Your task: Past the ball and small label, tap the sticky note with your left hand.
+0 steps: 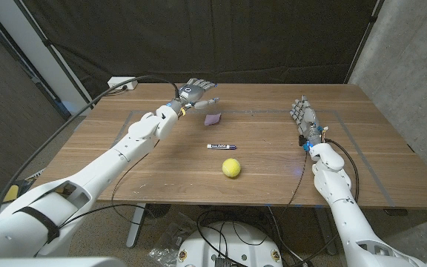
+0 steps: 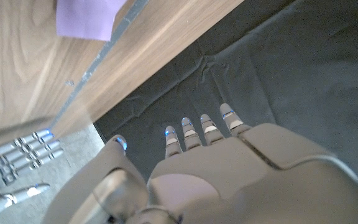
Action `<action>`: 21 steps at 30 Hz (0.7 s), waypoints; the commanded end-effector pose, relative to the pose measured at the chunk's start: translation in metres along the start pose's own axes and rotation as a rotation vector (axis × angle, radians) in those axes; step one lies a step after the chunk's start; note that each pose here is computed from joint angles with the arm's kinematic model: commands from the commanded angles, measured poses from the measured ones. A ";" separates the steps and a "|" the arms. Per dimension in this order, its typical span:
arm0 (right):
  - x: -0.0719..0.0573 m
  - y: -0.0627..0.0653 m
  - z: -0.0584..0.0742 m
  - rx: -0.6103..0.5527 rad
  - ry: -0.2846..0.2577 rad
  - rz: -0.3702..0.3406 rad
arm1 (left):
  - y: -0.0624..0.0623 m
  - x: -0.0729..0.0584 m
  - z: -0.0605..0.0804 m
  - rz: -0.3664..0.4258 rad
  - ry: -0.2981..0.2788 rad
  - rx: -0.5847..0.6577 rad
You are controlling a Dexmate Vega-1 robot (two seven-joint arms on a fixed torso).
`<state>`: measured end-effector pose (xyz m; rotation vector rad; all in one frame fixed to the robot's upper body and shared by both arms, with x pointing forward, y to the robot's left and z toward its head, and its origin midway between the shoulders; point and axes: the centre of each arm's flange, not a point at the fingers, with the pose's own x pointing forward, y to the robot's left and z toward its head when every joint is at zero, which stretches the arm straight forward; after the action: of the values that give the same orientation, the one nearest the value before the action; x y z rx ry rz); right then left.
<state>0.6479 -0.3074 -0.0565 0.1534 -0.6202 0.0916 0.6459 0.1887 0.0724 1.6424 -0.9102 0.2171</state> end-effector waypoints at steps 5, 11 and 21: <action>-0.001 0.015 0.007 -0.065 0.028 0.007 | 0.008 -0.024 -0.030 0.162 0.034 -0.436; -0.001 0.020 0.011 -0.097 0.041 0.002 | 0.004 -0.028 -0.043 0.170 0.030 -0.580; -0.018 0.059 0.017 -0.115 0.017 0.024 | -0.005 -0.039 -0.057 0.164 0.017 -0.692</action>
<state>0.6335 -0.2835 -0.0460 0.0573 -0.5958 0.0687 0.6407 0.2357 0.0693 1.0721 -0.9708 0.0726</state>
